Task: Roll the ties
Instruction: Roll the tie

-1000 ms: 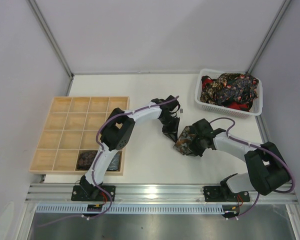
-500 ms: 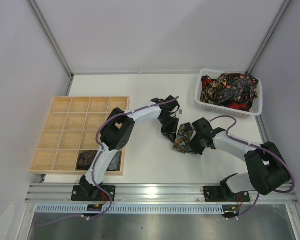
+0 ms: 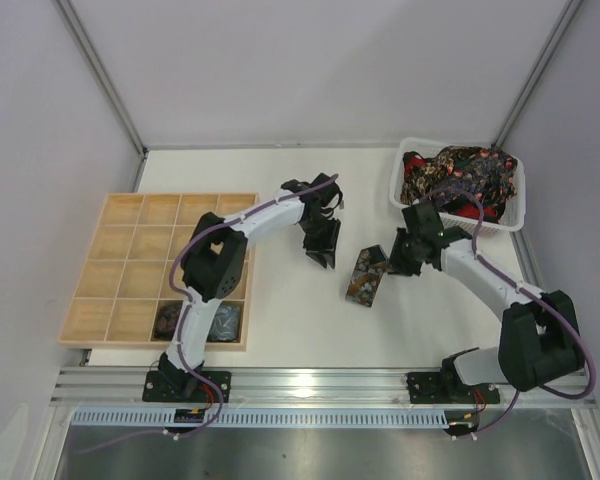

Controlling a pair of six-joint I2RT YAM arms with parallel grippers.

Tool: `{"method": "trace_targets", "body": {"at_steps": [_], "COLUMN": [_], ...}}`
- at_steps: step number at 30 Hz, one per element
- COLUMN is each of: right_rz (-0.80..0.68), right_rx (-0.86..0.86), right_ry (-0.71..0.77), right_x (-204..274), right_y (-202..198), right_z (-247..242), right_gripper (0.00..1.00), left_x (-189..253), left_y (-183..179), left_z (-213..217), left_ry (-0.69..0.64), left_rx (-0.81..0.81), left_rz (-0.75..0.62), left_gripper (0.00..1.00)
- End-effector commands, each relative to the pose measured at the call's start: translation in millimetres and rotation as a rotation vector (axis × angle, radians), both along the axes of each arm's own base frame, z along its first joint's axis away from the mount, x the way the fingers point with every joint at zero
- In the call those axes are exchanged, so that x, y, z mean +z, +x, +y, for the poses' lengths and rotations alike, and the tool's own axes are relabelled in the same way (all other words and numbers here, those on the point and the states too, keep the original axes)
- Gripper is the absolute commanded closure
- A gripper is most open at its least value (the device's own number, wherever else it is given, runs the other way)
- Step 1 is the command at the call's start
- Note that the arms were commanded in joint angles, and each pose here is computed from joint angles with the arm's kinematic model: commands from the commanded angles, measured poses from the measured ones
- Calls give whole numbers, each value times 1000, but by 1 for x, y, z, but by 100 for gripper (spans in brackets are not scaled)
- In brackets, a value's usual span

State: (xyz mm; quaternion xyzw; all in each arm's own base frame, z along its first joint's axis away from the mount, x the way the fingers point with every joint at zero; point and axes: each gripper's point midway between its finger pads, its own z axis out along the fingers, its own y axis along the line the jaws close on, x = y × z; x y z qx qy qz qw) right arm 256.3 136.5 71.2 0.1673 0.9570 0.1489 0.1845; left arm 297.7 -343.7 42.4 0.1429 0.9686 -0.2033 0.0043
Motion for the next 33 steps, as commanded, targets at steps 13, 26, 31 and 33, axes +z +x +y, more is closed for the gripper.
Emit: {"method": "trace_targets", "body": {"at_steps": [13, 26, 31, 33], "right_rz": [-76, 90, 122, 138], "right_rx": [204, -72, -131, -148], "right_ry": [-16, -179, -194, -197], "right_x": [-21, -75, -86, -82], "right_y": [105, 40, 7, -11], "right_z": [25, -25, -32, -33], "right_gripper": [90, 100, 100, 100], "left_x": [97, 95, 98, 97], "left_y": [-57, -85, -83, -85], "left_z": [28, 34, 33, 36], "left_ry": [-221, -290, -286, -274], "left_rx": [122, 155, 145, 139], "left_rz": [-78, -16, -19, -18], "left_gripper": [64, 64, 63, 62]}}
